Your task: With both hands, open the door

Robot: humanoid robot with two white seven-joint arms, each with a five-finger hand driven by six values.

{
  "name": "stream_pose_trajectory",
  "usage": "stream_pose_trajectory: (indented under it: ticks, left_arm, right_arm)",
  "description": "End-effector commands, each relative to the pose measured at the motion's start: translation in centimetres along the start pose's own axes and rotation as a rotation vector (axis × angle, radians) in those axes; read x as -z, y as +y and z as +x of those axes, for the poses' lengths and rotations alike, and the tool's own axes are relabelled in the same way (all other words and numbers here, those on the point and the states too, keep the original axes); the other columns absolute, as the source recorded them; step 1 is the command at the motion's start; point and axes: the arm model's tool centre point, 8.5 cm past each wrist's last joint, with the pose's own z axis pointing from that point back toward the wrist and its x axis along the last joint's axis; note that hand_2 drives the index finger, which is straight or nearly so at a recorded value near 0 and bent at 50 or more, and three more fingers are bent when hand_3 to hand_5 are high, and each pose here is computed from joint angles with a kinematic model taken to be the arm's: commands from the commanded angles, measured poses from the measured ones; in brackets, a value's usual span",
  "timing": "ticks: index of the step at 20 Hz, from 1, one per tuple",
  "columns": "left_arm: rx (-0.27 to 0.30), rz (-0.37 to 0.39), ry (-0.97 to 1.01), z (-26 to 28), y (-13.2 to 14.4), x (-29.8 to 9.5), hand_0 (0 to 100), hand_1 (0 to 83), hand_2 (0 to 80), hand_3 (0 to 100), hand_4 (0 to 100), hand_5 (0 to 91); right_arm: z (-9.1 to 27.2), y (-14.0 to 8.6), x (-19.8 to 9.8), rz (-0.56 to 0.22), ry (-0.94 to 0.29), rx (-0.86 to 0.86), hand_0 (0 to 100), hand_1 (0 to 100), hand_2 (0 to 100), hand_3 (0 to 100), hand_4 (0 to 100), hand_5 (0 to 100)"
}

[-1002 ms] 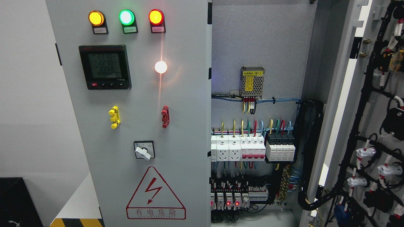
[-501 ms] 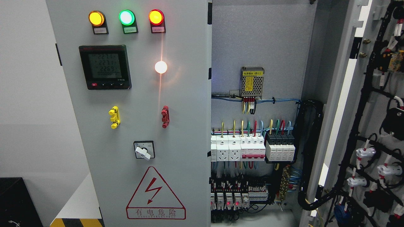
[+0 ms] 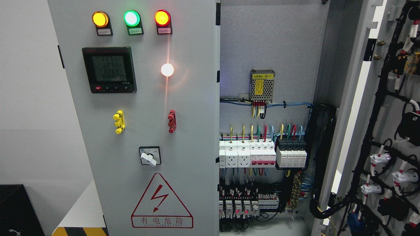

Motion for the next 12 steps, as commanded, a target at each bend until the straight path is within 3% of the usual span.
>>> stream_pose_trajectory:
  ticks: [1,12]
  left_arm:
    - [0.0,-0.068,0.008,-0.1,-4.4,-0.6,0,0.0,0.0,0,0,0.0]
    - [-0.002,-0.072,0.004,0.0,-4.6,-0.7,0,0.0,0.0,0,0,0.0]
  right_arm:
    - [17.9,1.3,-5.4,0.038,-0.567,-0.003,19,0,0,0,0,0]
    - [27.9,4.9,-12.4,0.169,-1.127,0.035,19,0,0,0,0,0]
